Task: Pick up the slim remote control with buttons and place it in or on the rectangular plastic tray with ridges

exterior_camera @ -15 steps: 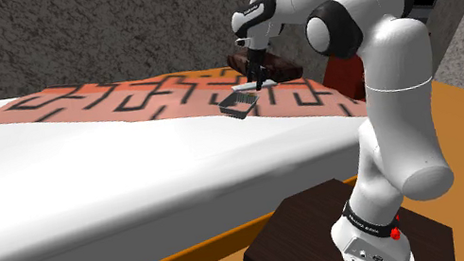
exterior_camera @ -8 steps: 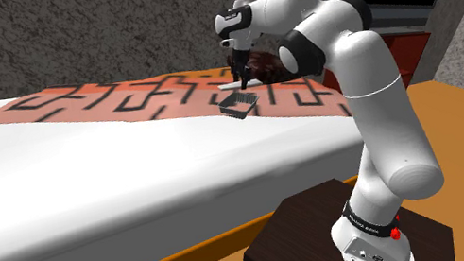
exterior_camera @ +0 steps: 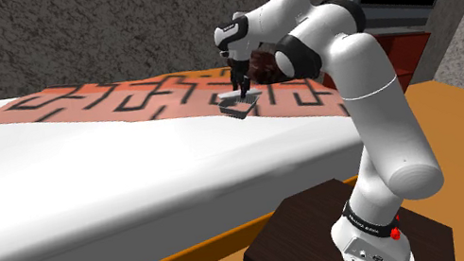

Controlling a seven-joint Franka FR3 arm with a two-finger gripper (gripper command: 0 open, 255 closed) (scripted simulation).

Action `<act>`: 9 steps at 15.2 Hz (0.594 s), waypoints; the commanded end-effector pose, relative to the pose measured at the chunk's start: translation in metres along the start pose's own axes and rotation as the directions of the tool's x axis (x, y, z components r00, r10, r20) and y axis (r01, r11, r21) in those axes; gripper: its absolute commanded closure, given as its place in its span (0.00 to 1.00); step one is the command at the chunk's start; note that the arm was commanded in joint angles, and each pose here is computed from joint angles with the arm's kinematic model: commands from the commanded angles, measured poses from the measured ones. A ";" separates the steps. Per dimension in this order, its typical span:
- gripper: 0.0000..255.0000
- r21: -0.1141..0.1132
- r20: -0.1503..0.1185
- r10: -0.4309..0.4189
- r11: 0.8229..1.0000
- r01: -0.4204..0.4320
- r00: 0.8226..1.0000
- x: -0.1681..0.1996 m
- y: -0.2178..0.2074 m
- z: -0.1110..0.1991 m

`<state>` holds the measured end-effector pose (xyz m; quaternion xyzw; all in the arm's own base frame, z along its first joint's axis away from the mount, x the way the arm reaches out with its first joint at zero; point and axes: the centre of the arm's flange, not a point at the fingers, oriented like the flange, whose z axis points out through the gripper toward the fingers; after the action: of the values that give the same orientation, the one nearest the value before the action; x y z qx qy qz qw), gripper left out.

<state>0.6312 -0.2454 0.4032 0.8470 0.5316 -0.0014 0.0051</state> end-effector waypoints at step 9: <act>1.00 -0.001 0.000 0.000 1.000 0.000 1.000 0.000 -0.001 0.025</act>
<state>0.6308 -0.2454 0.3791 0.8472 0.5313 -0.0010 0.0057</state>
